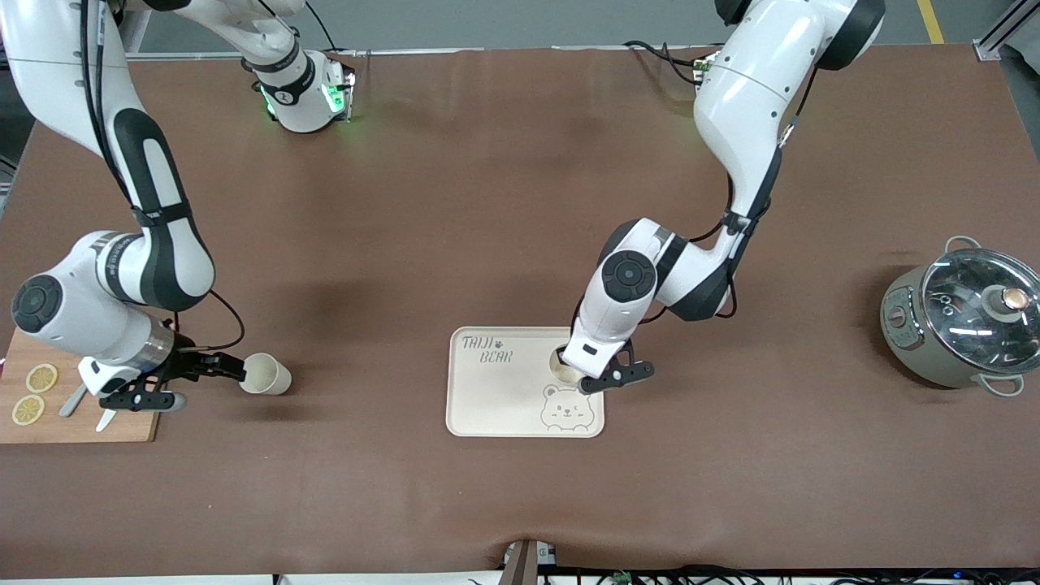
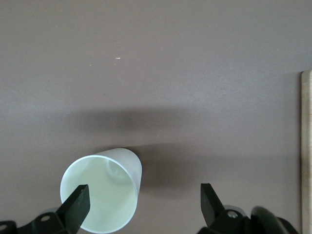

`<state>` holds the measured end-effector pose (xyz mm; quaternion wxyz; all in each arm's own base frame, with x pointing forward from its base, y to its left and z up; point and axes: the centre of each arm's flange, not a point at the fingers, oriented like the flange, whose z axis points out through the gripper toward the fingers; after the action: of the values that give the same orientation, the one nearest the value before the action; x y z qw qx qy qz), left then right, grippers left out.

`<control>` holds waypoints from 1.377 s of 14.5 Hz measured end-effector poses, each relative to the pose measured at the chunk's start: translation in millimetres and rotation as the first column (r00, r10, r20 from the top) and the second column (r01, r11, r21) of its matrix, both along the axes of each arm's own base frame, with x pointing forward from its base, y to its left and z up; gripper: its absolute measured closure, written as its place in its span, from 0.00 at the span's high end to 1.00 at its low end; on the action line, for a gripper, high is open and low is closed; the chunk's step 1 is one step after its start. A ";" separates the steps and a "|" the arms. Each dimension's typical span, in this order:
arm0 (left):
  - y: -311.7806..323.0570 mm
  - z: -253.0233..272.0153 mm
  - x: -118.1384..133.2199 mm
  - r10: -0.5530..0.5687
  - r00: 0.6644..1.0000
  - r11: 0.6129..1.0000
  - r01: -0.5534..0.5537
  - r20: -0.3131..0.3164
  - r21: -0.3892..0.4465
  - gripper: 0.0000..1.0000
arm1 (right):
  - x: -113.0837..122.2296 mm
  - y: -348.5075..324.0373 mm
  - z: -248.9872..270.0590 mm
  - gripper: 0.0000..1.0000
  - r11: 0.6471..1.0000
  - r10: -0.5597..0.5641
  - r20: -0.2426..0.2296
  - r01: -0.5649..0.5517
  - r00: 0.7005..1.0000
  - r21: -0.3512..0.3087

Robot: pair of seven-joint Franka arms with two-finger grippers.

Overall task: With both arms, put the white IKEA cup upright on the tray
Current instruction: 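Carry the cup to the tray while the right gripper reaches the other cup, then lower the cup onto the tray while the right gripper grasps the other cup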

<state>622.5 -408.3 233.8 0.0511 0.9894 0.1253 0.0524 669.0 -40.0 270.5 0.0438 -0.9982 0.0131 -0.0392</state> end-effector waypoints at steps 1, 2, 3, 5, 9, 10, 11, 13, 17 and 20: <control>-1.8 -1.1 -0.8 -0.002 1.000 1.000 0.002 0.001 -0.001 0.05 | 0.2 2.2 -2.4 1.00 1.000 0.003 -0.002 -0.003 1.000 0.000; -3.8 -1.7 -1.8 -0.001 1.000 1.000 0.001 0.001 -0.002 0.05 | 0.6 4.7 -4.1 1.00 1.000 0.007 -0.003 -0.007 1.000 -0.001; -6.1 -2.8 -3.3 0.006 1.000 1.000 -0.006 -0.001 -0.002 0.05 | 1.2 6.9 -5.6 1.00 1.000 0.010 -0.002 -0.010 1.000 -0.002; -9.5 -5.4 -5.9 0.013 1.000 1.000 -0.013 -0.004 -0.001 0.05 | 1.8 8.8 -11.3 1.00 1.000 0.012 -0.001 -0.012 1.000 -0.004; -10.4 -5.8 -6.1 0.014 1.000 1.000 -0.014 -0.001 0.001 0.05 | 1.6 7.9 -31.4 1.00 1.000 0.010 -0.010 -0.010 1.000 -0.010; -10.3 -5.8 -6.0 0.014 1.000 1.000 -0.014 -0.001 0.002 0.05 | 1.3 7.7 -35.8 1.00 1.000 0.010 -0.013 -0.010 1.000 -0.011; -10.0 -5.8 -5.8 0.015 1.000 1.000 -0.015 0.000 0.002 0.05 | 1.0 7.6 -40.0 1.00 1.000 0.010 -0.017 -0.010 1.000 -0.012; -9.6 -5.9 -5.4 0.015 1.000 1.000 -0.015 0.001 0.002 0.05 | 0.1 7.5 -47.4 1.00 1.000 0.010 -0.025 -0.010 1.000 -0.013; -9.9 -9.6 -4.8 0.015 1.000 1.000 -0.015 0.008 -0.003 0.05 | -0.8 6.7 -56.6 1.00 1.000 0.009 -0.032 -0.009 0.999 -0.015; -10.3 -13.1 -4.3 0.016 1.000 1.000 -0.016 0.014 -0.008 0.05 | -1.2 6.8 -58.6 1.00 1.000 0.009 -0.035 -0.009 0.999 -0.015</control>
<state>618.2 -418.6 220.8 0.0556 0.9878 0.1328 0.0592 667.9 -33.2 211.9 0.0362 -0.9991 0.0091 -0.0217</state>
